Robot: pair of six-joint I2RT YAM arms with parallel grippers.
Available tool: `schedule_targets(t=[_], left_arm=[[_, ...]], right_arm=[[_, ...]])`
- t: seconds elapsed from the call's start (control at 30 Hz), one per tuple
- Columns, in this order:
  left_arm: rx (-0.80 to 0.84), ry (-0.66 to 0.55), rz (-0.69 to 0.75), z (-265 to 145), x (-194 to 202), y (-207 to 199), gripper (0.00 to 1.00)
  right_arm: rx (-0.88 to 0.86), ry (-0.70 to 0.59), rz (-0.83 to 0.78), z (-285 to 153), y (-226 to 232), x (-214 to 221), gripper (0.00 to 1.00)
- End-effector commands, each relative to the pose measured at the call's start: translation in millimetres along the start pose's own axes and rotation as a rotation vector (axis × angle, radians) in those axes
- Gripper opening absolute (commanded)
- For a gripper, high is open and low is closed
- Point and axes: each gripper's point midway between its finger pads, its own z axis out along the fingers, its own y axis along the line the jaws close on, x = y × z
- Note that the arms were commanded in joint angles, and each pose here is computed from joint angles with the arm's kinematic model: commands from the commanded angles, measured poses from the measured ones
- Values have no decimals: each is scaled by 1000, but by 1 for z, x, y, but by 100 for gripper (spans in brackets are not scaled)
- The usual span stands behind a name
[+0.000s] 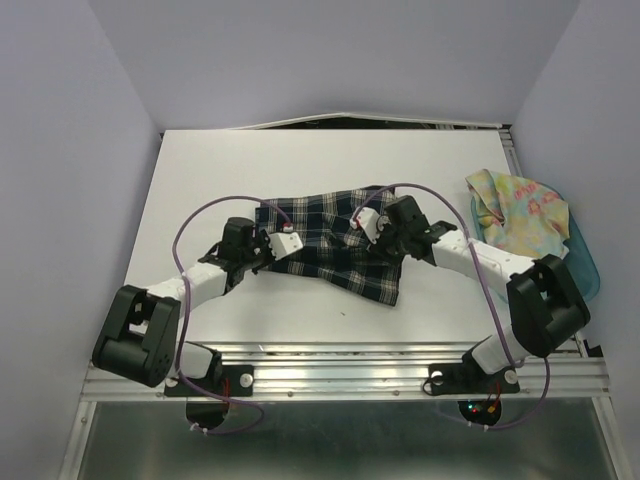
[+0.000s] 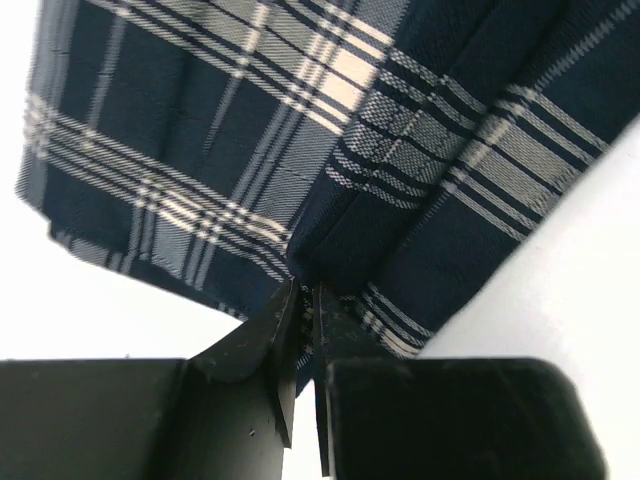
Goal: Fold and stack the skirts
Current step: Fold the skirt
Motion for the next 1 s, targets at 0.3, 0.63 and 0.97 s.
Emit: schedule_targets(t=[0.3, 0.63, 0.97], left_arm=[[-20, -67, 70, -51, -44, 22, 56], [41, -41, -83, -71, -69, 31, 51], [141, 193, -322, 6, -27, 26, 34]], right_arm=[[-129, -123, -33, -62, 8, -53, 61], [-228, -151, 150, -75, 14, -93, 54], [-330, 118, 263, 8, 40, -22, 44]])
